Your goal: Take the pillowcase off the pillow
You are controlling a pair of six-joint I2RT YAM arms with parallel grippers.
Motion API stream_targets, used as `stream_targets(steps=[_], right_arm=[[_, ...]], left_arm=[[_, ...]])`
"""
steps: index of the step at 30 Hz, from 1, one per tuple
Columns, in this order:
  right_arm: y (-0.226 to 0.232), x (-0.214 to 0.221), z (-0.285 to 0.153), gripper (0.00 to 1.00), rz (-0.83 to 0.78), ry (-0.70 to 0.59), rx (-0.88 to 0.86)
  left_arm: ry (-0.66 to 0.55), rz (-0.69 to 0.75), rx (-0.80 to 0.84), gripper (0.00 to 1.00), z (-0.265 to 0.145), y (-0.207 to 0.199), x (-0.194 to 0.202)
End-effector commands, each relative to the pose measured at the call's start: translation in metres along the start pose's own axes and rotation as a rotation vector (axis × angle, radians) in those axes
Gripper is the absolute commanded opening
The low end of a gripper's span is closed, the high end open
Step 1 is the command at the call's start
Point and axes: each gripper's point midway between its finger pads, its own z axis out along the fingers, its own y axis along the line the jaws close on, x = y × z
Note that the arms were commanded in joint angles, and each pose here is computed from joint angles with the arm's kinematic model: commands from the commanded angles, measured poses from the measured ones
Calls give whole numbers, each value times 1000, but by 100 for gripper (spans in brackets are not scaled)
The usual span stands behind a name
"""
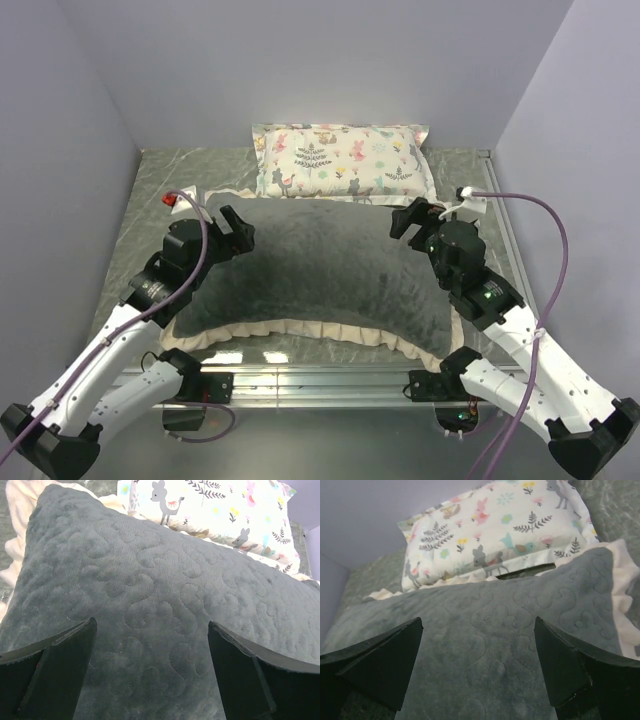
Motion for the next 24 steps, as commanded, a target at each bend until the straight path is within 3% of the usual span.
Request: stream_targets(steps=[1, 7, 14, 24], right_arm=[[-3, -7, -4, 100, -36, -8, 11], [9, 8, -17, 100, -115, 85, -99], [28, 56, -50, 100, -129, 240, -266], [27, 127, -72, 100, -168, 368, -205]], left_arm=[[-24, -19, 37, 99, -7, -7, -9], [16, -35, 75, 99, -15, -10, 1], [125, -67, 142, 99, -27, -15, 29], [178, -91, 72, 99, -30, 5, 70]])
